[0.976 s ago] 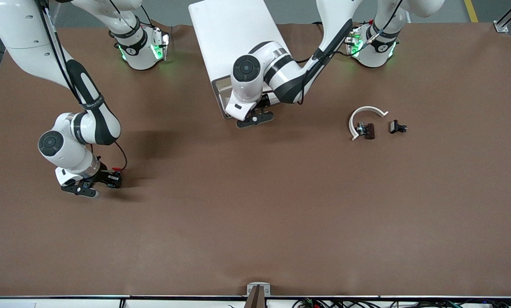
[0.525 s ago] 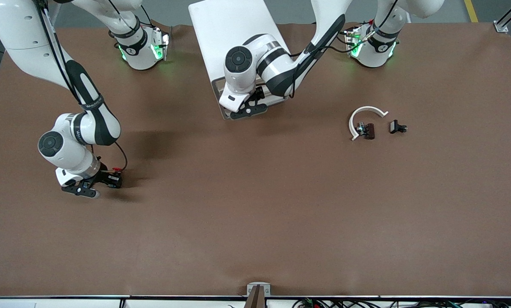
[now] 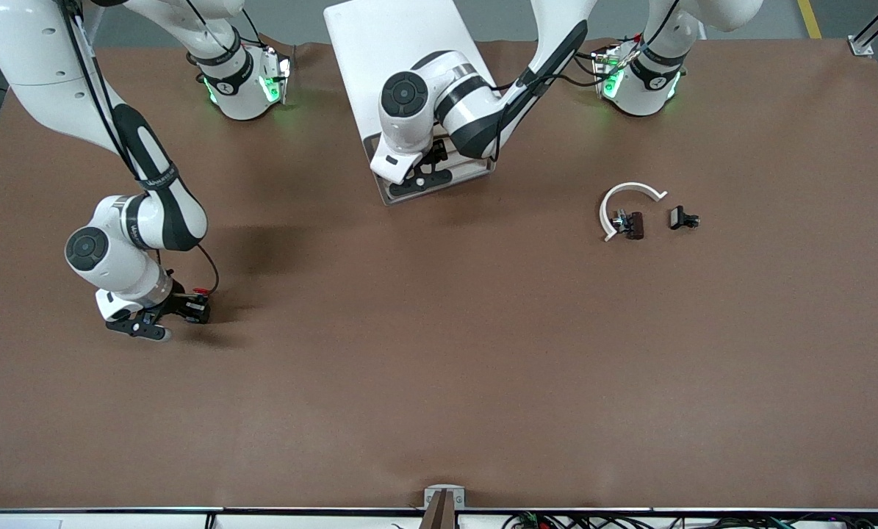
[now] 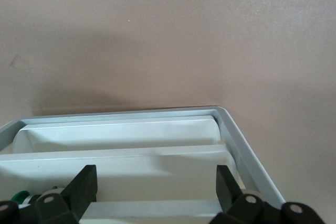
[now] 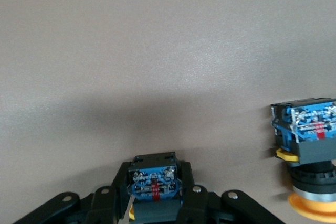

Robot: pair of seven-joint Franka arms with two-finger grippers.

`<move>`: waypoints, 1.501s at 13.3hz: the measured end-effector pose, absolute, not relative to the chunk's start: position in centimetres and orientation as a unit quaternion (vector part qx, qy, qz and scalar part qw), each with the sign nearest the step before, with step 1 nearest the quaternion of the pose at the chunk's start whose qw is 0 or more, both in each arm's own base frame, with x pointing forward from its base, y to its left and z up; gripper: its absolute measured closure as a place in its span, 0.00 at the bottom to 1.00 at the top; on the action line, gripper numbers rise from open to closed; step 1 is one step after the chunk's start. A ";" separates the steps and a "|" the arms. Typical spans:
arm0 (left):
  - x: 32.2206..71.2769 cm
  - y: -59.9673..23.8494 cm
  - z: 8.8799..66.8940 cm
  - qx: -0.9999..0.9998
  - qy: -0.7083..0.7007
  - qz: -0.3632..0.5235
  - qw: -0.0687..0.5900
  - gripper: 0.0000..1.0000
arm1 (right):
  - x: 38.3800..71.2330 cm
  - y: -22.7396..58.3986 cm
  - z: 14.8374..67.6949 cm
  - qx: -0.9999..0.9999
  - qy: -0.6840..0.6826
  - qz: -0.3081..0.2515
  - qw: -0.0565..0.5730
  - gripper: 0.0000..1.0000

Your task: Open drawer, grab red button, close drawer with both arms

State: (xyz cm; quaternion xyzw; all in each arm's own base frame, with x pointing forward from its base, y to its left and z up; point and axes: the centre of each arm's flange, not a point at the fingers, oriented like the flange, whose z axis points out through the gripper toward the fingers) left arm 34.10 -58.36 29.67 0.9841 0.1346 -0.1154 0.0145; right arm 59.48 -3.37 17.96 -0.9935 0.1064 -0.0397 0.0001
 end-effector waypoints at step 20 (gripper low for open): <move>54.0 -43.3 33.3 0.971 0.220 -0.079 0.044 0.00 | 61.5 -2.1 17.5 -0.996 0.078 -0.051 0.007 0.22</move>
